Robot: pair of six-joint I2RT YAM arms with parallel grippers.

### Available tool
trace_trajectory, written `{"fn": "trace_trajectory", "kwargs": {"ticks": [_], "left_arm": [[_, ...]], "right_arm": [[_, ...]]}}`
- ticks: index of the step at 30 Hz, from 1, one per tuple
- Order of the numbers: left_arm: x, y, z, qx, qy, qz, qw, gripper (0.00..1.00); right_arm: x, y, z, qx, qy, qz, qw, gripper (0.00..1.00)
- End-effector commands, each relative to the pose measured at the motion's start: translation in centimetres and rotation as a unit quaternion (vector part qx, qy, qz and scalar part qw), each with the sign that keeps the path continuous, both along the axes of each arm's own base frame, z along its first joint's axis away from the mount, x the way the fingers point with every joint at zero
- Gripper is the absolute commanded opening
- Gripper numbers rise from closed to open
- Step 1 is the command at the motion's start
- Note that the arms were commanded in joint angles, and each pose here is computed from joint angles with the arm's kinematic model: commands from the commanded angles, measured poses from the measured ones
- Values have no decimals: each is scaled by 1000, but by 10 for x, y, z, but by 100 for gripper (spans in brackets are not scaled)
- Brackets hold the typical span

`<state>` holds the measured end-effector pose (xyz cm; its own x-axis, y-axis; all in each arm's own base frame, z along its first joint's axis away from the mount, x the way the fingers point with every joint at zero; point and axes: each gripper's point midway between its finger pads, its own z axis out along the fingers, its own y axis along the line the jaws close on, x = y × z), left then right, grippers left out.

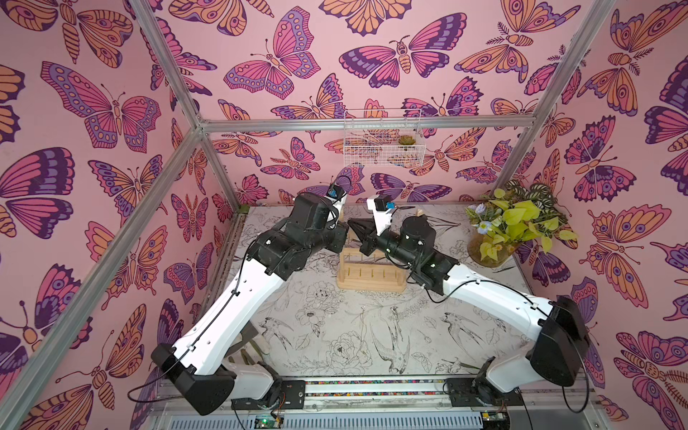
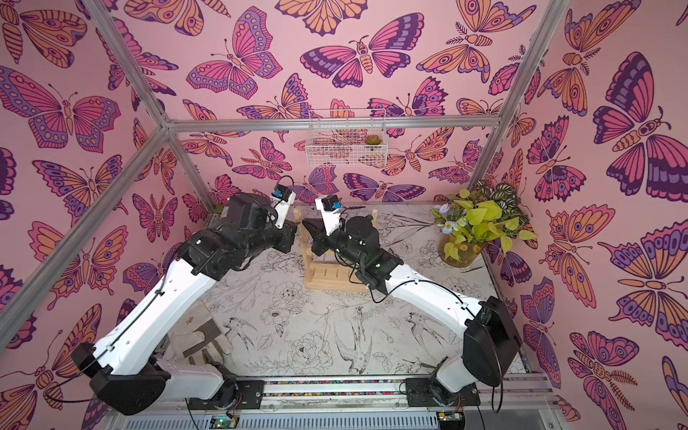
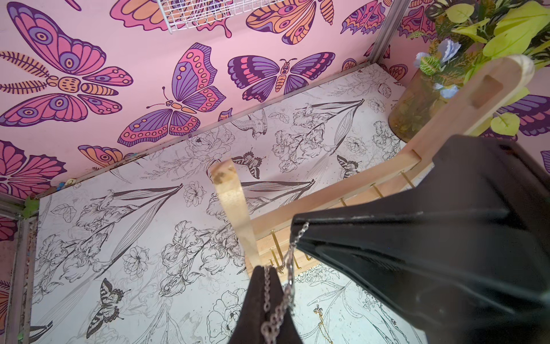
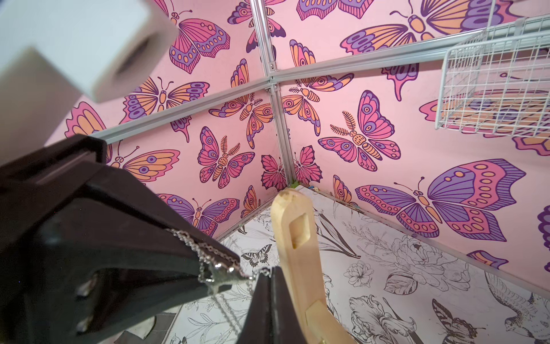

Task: Hang the necklace on the jewelry display stand
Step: Hang the necklace on the stand.

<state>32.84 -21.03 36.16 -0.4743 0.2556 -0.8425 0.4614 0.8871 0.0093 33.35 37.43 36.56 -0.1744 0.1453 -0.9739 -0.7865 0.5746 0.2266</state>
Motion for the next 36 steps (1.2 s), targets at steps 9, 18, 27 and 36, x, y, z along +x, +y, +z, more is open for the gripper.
{"fn": "trace_trajectory", "kwargs": {"ticks": [9, 18, 27, 36], "left_arm": [[4, 9, 14, -10, -18, 17, 1000, 0], [1, 8, 23, -21, -24, 11, 999, 0], [1, 9, 30, -24, -32, 13, 999, 0], [2, 10, 30, -21, -34, 14, 999, 0]], "right_arm": [[6, 1, 13, 11, -16, -7, 1000, 0], [0, 0, 22, 21, -22, 5, 1000, 0], [0, 0, 27, 24, -25, 6, 999, 0], [-2, 2, 31, 32, -26, 15, 999, 0]]}}
